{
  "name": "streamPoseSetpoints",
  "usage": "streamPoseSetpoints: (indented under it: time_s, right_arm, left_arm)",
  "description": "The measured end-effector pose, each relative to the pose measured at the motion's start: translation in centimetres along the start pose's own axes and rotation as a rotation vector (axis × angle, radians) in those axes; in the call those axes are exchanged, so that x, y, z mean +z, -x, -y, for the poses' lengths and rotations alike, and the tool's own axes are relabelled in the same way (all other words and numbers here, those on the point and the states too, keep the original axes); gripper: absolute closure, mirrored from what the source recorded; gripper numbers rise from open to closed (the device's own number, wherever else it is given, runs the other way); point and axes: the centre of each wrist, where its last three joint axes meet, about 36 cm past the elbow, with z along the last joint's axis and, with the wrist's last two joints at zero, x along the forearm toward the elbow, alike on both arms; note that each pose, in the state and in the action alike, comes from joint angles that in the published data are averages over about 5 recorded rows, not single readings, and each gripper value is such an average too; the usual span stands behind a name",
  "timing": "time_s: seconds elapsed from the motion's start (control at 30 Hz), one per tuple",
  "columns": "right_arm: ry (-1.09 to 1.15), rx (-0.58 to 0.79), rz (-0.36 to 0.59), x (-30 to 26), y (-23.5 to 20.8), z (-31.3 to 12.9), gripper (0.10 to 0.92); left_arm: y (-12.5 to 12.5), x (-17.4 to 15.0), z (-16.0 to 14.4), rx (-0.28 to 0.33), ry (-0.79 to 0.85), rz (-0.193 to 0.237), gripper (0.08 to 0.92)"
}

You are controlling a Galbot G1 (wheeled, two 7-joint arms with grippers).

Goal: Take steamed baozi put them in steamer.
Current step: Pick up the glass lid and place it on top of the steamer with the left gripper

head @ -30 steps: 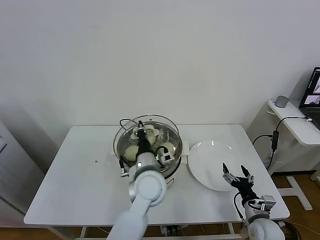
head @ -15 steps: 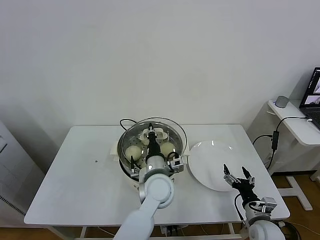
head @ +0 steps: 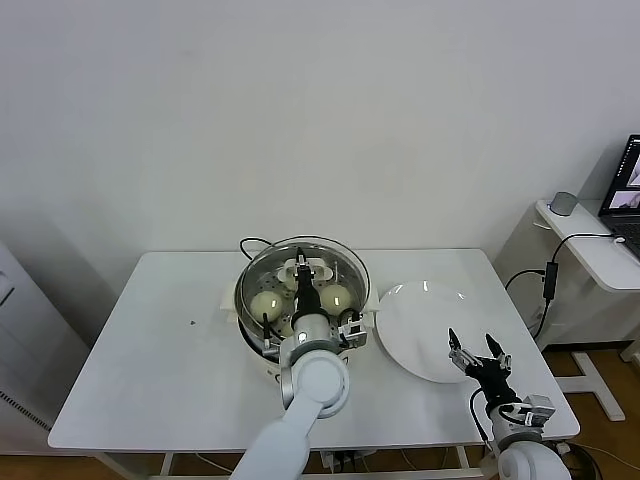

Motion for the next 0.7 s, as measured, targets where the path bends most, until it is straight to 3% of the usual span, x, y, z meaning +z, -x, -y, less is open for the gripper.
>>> streamPoseSetpoints:
  time_s: [0.7]
  right_arm:
    - [0.001, -0.003, -0.003, 0.34, -0.02, -0.36, 0.2]
  left_arm:
    - [0.35, 0.44, 0.88, 0.022, 0.012, -0.02, 0.877]
